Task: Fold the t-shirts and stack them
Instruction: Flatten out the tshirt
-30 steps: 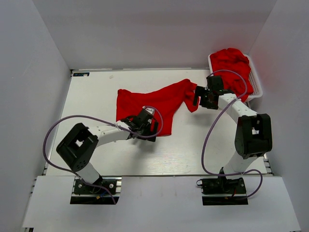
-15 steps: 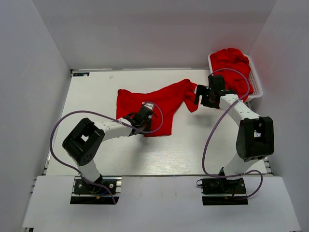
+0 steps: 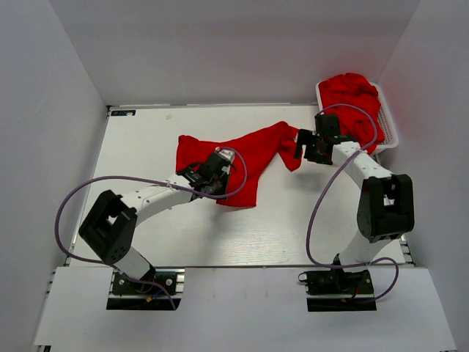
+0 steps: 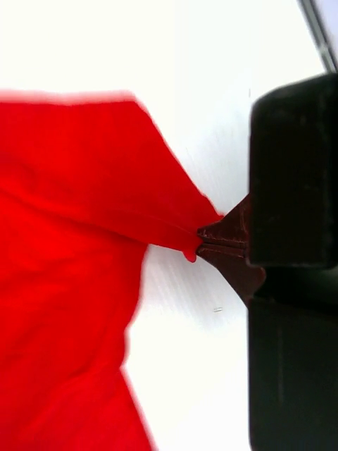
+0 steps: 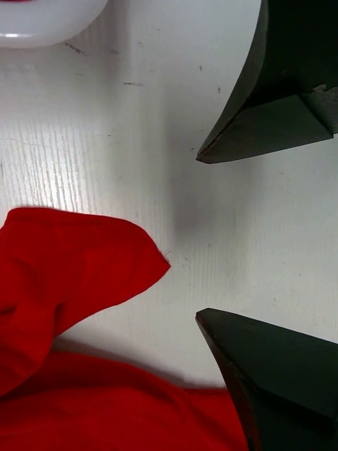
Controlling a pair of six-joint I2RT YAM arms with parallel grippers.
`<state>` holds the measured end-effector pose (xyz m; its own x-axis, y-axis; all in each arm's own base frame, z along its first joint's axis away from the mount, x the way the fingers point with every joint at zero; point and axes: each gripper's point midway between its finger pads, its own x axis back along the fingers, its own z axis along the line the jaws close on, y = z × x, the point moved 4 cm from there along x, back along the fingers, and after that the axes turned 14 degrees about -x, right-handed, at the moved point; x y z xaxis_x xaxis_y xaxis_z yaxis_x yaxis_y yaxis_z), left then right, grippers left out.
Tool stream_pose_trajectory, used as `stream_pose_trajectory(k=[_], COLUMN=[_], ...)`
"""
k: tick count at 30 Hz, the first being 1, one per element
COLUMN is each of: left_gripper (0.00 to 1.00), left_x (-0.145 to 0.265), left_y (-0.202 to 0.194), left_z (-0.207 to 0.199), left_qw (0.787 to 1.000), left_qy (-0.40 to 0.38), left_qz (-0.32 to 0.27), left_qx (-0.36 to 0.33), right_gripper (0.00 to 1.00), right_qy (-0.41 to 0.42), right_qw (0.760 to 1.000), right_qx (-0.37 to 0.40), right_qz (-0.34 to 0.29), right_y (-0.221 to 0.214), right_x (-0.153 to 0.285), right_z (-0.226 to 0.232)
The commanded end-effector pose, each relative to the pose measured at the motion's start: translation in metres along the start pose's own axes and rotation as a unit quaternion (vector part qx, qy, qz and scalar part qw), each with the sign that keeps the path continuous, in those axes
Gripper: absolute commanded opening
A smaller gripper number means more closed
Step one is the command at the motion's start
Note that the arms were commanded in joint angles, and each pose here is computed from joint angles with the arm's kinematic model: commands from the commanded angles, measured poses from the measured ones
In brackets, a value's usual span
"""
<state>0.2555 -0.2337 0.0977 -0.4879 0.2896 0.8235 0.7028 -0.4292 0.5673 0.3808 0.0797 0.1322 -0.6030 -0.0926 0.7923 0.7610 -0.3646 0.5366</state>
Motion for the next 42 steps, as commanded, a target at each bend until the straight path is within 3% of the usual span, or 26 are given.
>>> stream_pose_trajectory(k=[1, 17, 25, 29, 32, 33, 34, 36, 40, 42], left_gripper=[0.00, 0.00, 0.00, 0.00, 0.00, 0.00, 0.00, 0.00, 0.00, 0.00], left_x=[0.036, 0.049, 0.050, 0.050, 0.050, 0.055, 0.055, 0.064, 0.092, 0.115], left_y=[0.040, 0.056, 0.060, 0.061, 0.059, 0.064, 0.064, 0.073, 0.098, 0.123], left_z=[-0.001, 0.002, 0.006, 0.007, 0.010, 0.012, 0.014, 0.018, 0.053, 0.067], left_qw=[0.998, 0.997, 0.997, 0.997, 0.997, 0.996, 0.995, 0.994, 0.978, 0.967], left_qy=[-0.011, 0.002, 0.009, 0.013, 0.024, 0.028, 0.037, 0.049, 0.159, 0.181], left_qz=[-0.064, -0.074, -0.079, -0.080, -0.076, -0.086, -0.087, -0.101, -0.126, -0.166], left_qx=[-0.017, -0.015, -0.011, -0.011, -0.011, -0.009, -0.008, -0.004, 0.046, 0.069], right_gripper=[0.90, 0.90, 0.88, 0.72, 0.34, 0.11, 0.04, 0.00, 0.00, 0.00], right_qy=[0.003, 0.003, -0.010, -0.018, -0.022, -0.023, -0.024, -0.021, -0.011, -0.017], right_qw=[1.000, 0.999, 0.999, 0.999, 0.999, 0.999, 0.999, 0.999, 0.995, 0.990], right_qx=[0.009, 0.024, 0.021, 0.022, 0.029, 0.030, 0.033, 0.036, 0.045, 0.064], right_qz=[-0.002, 0.036, 0.026, 0.024, 0.023, 0.021, 0.015, -0.001, -0.093, -0.124], right_y=[0.009, -0.002, -0.011, -0.016, -0.018, -0.016, -0.014, -0.007, 0.039, 0.054], right_x=[-0.014, -0.078, -0.094, -0.099, -0.104, -0.103, -0.103, -0.095, -0.042, -0.025], right_z=[0.007, 0.021, 0.020, 0.019, 0.018, 0.018, 0.017, 0.019, 0.028, 0.028])
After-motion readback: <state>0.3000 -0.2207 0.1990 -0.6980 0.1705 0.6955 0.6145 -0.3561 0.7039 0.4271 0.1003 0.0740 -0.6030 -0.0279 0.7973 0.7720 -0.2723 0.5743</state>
